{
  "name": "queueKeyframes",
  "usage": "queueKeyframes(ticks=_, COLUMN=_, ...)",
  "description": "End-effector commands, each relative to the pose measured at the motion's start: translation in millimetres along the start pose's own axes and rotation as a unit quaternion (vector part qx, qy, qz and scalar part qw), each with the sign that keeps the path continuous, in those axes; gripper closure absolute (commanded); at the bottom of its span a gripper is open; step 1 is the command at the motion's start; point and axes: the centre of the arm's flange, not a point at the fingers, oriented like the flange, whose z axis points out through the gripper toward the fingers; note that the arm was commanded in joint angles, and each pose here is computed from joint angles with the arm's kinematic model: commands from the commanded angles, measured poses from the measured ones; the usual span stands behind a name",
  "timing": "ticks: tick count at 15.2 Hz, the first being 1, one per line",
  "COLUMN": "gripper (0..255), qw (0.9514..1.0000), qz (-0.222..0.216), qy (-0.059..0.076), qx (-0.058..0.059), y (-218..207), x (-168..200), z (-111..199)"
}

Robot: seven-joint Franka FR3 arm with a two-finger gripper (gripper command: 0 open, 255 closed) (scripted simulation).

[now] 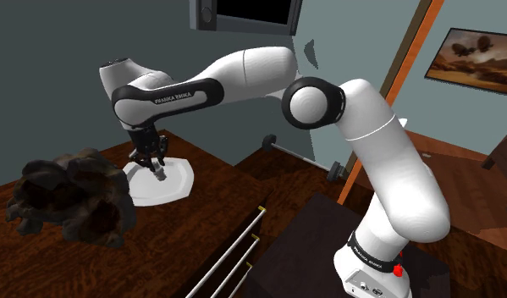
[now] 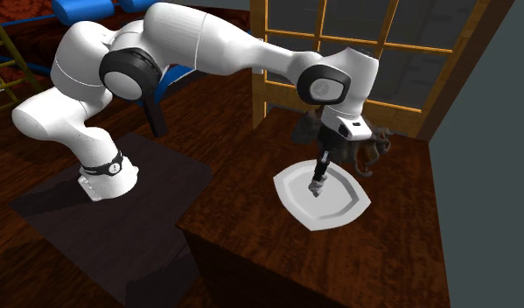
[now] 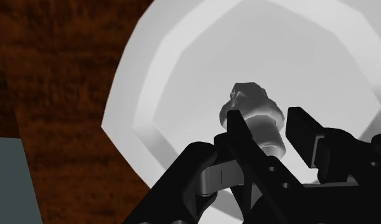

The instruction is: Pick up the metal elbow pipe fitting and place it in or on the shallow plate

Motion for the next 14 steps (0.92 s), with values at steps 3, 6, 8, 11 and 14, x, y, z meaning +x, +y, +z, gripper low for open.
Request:
queueKeyframes(ticks=3, gripper=255, qw=0.9999, qz=0.0, qy=-0.01, qx=-0.004, y=-0.3, x=1.8, z=34.2)
queueKeyframes(ticks=6, gripper=255, qw=0.9999, qz=0.0, qy=-0.01, qx=-0.004, y=-2.1, x=2.8, z=44.7)
queueKeyframes(ticks=8, gripper=255, qw=0.9999, qz=0.0, qy=-0.01, qx=-0.004, y=-2.1, x=2.8, z=44.7)
queueKeyframes(ticks=11, gripper=255, qw=0.9999, qz=0.0, qy=-0.01, qx=-0.004, y=-2.1, x=2.8, z=44.7)
queueKeyframes(ticks=14, gripper=0, qw=0.9999, qz=0.0, qy=-0.009, qx=-0.004, y=-4.5, x=3.1, z=45.7)
